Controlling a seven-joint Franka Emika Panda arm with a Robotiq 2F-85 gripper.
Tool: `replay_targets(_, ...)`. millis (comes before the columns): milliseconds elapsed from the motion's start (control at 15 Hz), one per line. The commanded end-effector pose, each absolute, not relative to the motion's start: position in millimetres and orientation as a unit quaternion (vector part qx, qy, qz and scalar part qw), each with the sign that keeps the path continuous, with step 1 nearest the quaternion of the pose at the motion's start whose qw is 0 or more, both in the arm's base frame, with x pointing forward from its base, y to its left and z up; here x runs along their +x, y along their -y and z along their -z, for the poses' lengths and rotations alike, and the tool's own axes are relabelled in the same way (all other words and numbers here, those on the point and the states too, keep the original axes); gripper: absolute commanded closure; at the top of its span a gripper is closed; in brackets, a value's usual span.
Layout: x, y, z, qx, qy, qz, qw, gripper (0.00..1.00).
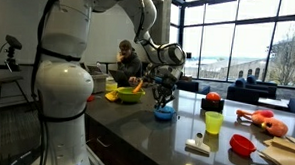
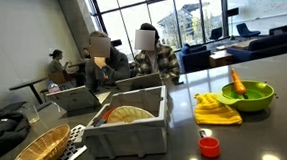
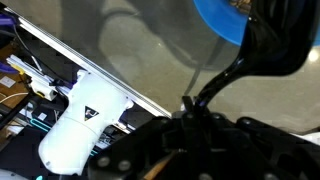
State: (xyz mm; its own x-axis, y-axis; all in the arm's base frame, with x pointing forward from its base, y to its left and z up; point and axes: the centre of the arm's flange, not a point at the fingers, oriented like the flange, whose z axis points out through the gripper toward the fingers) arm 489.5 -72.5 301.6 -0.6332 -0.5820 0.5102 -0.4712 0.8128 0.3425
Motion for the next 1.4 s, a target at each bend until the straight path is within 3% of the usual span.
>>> replay_targets(0,481.7,71.2,-307.0,0.292,0.902,0.084,0.307,0.99)
replay_targets(267,482.3,70.1,-306.7,0.294,0.901,0.084,0.307,0.99)
replay_targets(333,482.4,69.8,-307.1,0.293,0.902,0.086,0.306,0.7)
replay_targets(400,482.3,70.1,-307.3,0.291,0.902,0.086,0.305,0.7)
replay_targets(533,482.2,70.4,-307.8,0.29,0.903,0.087,0.304,0.6)
replay_targets(1133,481.1,68.9,-307.3,0.295,0.904,0.089,0.295,0.0)
replay_targets(1333,485.3,62.6,-311.1,0.319,0.908,0.103,0.251,0.0)
